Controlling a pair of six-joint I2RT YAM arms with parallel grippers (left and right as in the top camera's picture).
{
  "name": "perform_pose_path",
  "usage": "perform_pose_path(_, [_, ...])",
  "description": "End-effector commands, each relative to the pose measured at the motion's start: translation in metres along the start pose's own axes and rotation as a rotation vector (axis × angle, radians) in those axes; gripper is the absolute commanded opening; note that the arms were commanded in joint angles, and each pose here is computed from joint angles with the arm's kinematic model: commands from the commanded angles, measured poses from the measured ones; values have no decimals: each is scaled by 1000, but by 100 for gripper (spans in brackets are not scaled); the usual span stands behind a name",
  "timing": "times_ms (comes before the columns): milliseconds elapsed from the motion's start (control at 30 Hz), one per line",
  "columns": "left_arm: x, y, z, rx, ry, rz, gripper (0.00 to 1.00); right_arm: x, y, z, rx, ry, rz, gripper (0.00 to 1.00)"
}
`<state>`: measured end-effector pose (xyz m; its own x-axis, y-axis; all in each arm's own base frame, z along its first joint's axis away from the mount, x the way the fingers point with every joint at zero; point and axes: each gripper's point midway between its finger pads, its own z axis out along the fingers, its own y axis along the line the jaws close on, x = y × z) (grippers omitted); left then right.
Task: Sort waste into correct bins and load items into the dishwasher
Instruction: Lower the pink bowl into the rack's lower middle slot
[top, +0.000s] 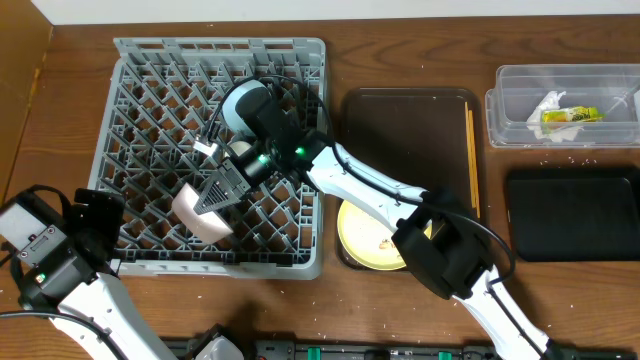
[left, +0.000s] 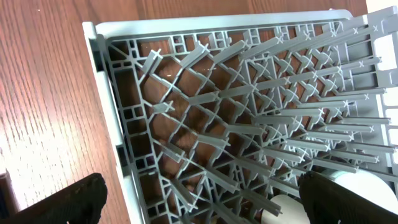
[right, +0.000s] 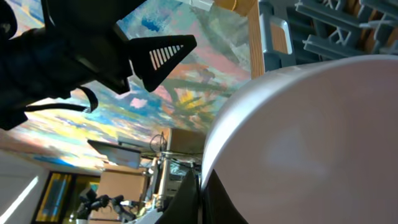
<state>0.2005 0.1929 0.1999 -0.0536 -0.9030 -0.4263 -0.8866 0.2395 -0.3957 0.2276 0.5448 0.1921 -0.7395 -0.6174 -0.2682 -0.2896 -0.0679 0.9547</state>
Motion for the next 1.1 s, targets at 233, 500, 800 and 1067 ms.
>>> perform_pose_path(233, [-7, -3, -6, 8, -22, -4, 100, -19, -28, -29, 120, -116, 70, 9])
perform_pose_path(500, [-7, -3, -6, 8, -22, -4, 100, -29, -51, -87, 475, -280, 77, 21])
perform_pose_path(800, [-7, -3, -6, 7, -22, -4, 100, -34, -3, -151, 839, -458, -22, 45])
perform_pose_path(1067, [-7, -3, -6, 8, -22, -4, 100, -23, 9, -136, 827, -395, -72, 23])
